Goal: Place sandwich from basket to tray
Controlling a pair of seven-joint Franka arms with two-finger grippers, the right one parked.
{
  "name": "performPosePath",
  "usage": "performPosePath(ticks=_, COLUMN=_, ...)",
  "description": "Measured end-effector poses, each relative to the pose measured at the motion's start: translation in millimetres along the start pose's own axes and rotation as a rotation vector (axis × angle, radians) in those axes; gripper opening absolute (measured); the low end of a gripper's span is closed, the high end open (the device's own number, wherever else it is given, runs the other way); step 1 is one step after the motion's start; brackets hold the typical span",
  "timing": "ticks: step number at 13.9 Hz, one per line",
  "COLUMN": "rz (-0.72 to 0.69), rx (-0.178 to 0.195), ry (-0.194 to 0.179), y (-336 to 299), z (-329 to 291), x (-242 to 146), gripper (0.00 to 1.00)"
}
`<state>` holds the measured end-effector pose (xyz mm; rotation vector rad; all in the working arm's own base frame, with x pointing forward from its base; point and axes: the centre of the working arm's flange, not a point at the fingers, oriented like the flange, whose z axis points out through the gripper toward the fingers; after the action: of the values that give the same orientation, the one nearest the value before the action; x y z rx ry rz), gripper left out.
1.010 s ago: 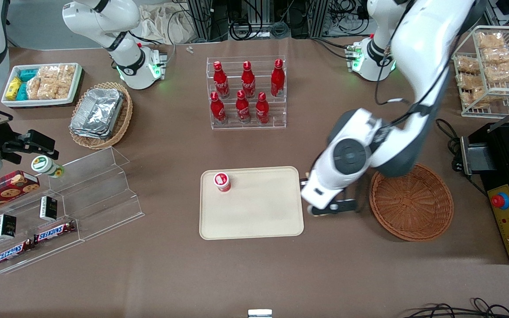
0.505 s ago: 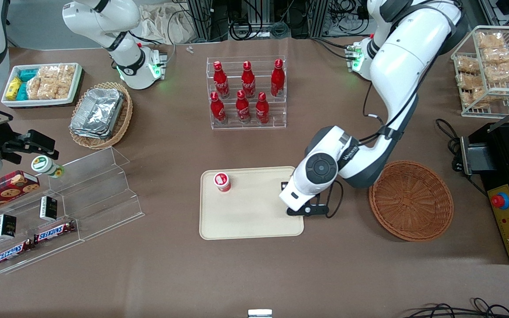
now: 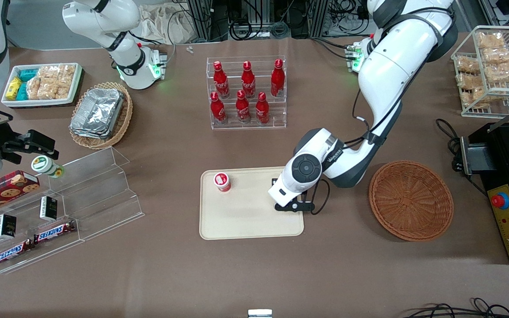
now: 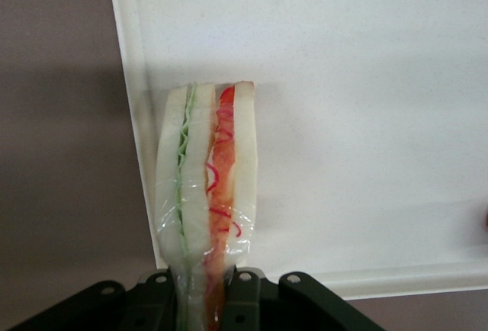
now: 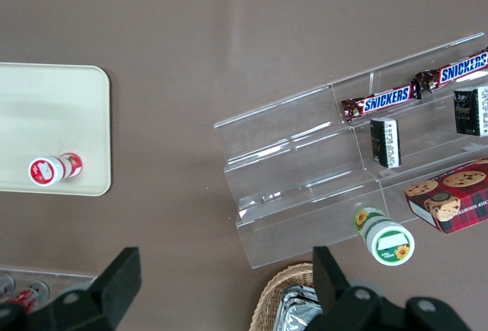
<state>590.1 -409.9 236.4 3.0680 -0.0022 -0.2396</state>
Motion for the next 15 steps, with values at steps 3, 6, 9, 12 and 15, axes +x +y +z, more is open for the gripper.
performPosePath(ticks=3, rz=-0.01, rx=-0.002, ry=0.0, y=1.8, z=1.2, x=-0.9, gripper=0.43)
performPosePath(ticks=6, rz=-0.015, rx=-0.005, ry=0.004, y=2.2, z=0.0, x=-0.2, gripper=0.71)
performPosePath(ticks=9, rz=-0.062, rx=-0.017, ry=0.022, y=2.3, z=-9.0, x=4.2, gripper=1.0)
performPosePath(ticks=12, rz=-0.158, rx=-0.055, ry=0.09, y=-3.8, z=-53.2, x=19.0, gripper=1.0)
performPosePath(ticks=15, rz=-0.242, rx=-0.063, ry=0.172, y=-46.1, z=-139.4, x=34.3, gripper=1.0)
